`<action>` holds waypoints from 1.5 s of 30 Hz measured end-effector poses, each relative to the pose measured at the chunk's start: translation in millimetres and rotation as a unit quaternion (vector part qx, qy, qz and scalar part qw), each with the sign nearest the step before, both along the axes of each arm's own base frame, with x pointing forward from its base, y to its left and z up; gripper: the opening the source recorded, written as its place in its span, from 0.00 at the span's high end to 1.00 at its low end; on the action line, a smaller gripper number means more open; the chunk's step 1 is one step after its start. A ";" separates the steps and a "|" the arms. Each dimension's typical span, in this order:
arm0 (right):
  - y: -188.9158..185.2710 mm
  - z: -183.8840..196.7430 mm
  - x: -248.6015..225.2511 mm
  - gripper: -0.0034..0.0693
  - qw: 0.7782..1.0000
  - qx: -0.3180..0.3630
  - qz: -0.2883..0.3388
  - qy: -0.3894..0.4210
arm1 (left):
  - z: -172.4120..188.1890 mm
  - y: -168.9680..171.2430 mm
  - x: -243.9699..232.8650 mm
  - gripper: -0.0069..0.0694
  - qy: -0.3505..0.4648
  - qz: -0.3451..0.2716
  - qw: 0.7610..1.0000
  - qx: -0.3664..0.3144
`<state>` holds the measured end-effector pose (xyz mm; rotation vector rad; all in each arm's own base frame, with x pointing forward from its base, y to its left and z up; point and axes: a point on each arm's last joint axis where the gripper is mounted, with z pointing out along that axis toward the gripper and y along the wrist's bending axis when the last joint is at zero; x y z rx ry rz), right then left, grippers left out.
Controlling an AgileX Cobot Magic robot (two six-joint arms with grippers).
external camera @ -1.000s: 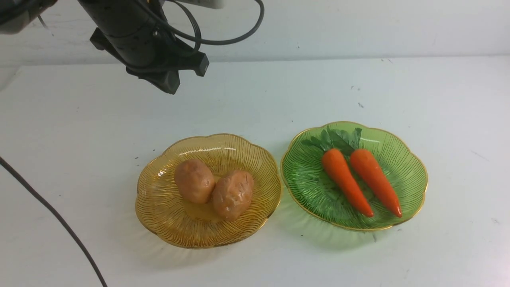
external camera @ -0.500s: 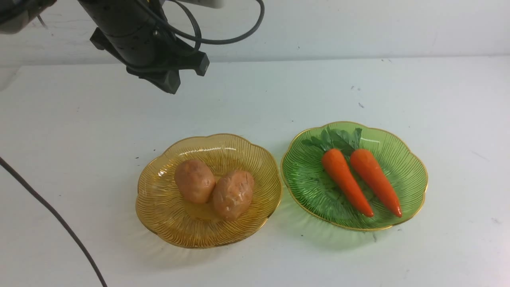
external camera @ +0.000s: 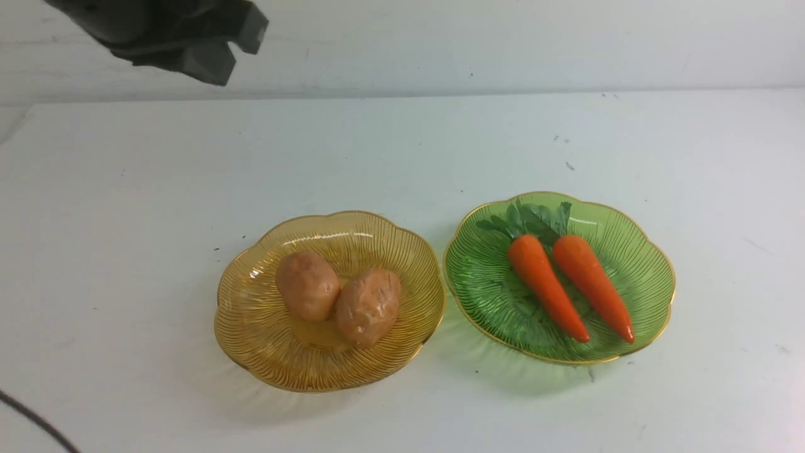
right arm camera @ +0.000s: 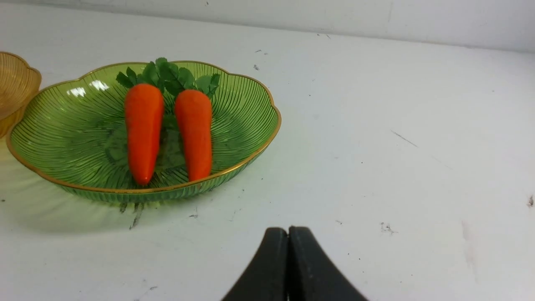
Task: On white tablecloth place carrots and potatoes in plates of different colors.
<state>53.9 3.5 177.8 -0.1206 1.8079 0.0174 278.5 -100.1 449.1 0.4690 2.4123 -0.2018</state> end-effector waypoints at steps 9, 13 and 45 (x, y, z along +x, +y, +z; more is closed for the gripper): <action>0.0 0.0 0.0 0.97 1.000 0.000 0.000 0.000 | -58.3 37.4 -110.5 0.91 0.062 -0.003 0.998 0.023; 0.0 -0.1 0.0 0.97 1.000 0.000 0.000 0.000 | -99.8 48.2 -151.9 0.91 0.008 0.002 1.000 -0.023; 0.0 0.0 0.0 0.97 1.000 0.000 0.000 0.000 | -224.7 79.3 -214.9 0.91 -0.230 0.067 0.965 -0.107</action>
